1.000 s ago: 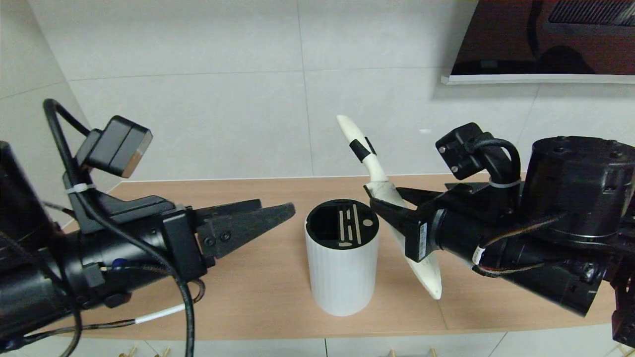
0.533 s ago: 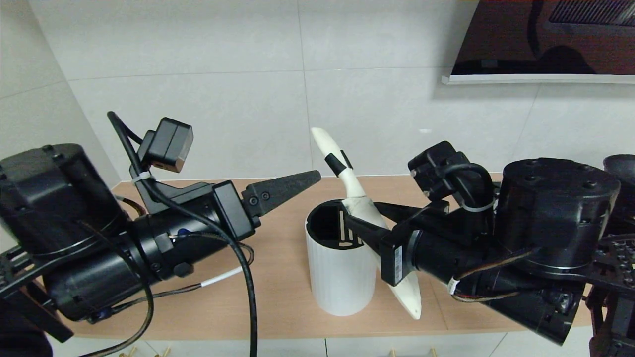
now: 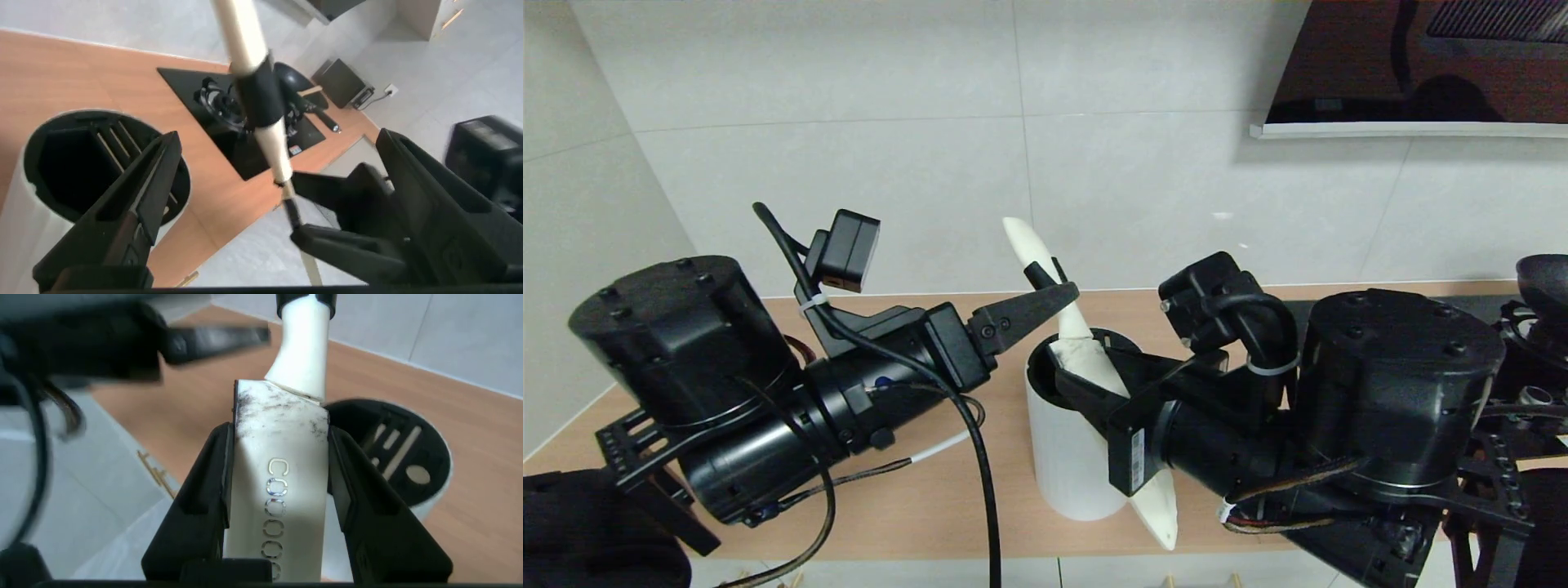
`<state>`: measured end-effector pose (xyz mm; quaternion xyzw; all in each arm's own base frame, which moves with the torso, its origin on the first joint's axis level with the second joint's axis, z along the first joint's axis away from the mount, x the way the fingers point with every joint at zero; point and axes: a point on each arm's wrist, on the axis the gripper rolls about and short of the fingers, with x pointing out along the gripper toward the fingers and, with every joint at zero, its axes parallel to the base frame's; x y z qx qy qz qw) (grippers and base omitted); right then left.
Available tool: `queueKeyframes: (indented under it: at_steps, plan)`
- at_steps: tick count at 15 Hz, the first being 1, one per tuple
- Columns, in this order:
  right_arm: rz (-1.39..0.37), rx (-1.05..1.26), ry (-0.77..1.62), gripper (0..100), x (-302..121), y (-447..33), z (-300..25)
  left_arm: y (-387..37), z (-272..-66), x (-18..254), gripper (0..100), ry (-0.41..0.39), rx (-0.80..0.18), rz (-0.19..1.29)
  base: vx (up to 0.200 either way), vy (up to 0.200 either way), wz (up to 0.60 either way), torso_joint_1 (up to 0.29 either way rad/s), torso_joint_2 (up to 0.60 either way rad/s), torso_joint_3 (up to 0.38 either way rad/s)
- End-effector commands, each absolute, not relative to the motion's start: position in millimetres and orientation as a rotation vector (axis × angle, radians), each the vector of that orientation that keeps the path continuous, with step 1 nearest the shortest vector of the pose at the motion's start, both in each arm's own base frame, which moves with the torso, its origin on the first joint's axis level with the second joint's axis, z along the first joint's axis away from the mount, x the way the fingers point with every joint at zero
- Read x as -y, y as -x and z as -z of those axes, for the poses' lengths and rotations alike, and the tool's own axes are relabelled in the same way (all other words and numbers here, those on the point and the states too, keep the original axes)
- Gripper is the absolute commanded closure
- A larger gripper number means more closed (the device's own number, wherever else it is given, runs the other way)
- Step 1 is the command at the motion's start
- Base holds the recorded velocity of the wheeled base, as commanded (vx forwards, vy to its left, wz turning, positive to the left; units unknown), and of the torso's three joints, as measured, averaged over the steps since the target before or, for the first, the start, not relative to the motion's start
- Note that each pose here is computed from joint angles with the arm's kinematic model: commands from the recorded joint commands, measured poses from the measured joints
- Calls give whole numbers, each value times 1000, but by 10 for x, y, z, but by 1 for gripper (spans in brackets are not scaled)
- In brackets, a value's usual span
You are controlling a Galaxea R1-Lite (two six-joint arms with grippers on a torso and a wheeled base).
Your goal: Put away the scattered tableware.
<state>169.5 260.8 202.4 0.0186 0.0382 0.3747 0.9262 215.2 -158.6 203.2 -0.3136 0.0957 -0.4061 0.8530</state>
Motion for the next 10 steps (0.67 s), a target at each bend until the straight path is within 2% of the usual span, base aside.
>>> queueKeyframes:
  at_steps: [1,10]
  plan:
    - [-789,-95,-26,100,-2673,-1653,-1961,-2188,-1984,1611,0,659,-211,849,0,0,0,0,0,0]
    - [-804,-106,-21,100,-2732,-1616,-1903,-2210,-1981,1626,0,664,-187,853,0,0,0,0,0,0]
